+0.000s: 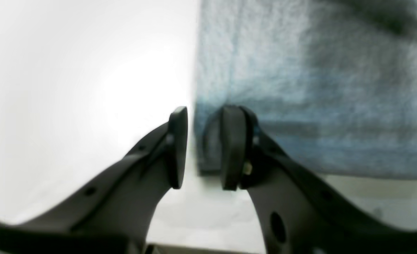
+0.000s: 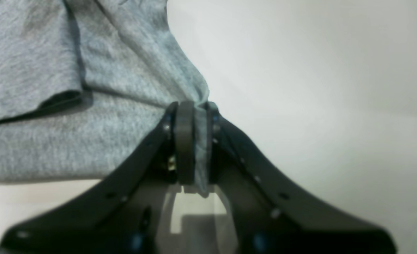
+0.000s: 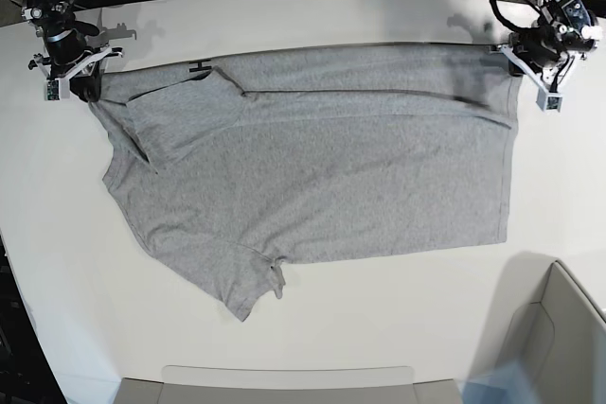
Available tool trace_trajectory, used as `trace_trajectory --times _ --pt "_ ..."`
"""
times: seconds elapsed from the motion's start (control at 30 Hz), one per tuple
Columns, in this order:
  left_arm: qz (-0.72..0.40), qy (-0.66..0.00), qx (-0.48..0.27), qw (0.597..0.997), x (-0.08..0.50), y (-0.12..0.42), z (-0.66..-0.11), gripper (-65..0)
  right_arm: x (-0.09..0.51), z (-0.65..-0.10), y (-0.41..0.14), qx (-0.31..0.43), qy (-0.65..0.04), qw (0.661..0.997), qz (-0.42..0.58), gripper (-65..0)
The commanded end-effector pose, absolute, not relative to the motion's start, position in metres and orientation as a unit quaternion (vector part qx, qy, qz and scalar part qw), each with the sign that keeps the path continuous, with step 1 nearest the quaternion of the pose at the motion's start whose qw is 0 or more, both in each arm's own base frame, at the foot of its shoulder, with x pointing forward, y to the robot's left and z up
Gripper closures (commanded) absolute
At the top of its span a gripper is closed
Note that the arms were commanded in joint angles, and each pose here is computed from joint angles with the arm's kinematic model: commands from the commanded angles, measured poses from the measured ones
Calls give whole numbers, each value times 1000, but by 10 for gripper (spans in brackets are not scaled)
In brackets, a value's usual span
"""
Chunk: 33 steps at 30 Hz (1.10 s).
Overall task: Fold the T-shirt properly
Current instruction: 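Open both grippers and release the shirt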
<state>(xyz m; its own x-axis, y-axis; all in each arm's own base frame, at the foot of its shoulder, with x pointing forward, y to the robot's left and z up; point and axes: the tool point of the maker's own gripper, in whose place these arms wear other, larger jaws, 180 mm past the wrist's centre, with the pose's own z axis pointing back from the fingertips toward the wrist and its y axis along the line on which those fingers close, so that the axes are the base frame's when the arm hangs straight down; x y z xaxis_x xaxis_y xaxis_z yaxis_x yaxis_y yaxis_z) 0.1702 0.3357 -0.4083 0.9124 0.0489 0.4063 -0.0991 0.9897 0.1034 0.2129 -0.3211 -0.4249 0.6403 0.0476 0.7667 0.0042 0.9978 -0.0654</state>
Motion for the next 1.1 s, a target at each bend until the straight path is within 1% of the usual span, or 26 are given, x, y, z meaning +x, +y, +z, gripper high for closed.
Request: trace_trajectory --times 0.0,0.07,0.1,0.13,0.2,0.3,0.5,0.7,0.87,1.07 --pt "27 -238 79 968 185 343 -389 -203 185 -449 -327 -51 -337 939 38 -130" --pt "21 -248 85 965 188 342 -381 -224 190 -441 -328 -58 -346 935 43 -208" --pt "19 -249 86 965 189 342 -380 -221 192 -438 -326 -58 -351 934 44 -242" --pt "16 -253 86 963 191 342 -378 -214 194 -436 -322 -57 -356 932 43 -266" --pt "15 -267 91 959 196 343 -370 -209 201 -427 -321 -62 -370 926 48 -291" --pt "7 -292 105 951 204 341 -353 -208 215 -414 -314 -65 -394 915 48 -291" --pt "-1 -323 111 940 213 329 -334 -208 234 -381 -326 -94 -443 892 17 -291" --pt "-5 -337 122 934 216 329 -322 -207 237 -367 -336 -111 -458 882 8 -291" --pt "36 -357 136 923 215 347 -310 -166 240 -352 -352 -130 -475 870 -15 -291" --pt "45 -361 141 921 214 353 -307 -166 242 -345 -353 -136 -481 866 -11 -291"
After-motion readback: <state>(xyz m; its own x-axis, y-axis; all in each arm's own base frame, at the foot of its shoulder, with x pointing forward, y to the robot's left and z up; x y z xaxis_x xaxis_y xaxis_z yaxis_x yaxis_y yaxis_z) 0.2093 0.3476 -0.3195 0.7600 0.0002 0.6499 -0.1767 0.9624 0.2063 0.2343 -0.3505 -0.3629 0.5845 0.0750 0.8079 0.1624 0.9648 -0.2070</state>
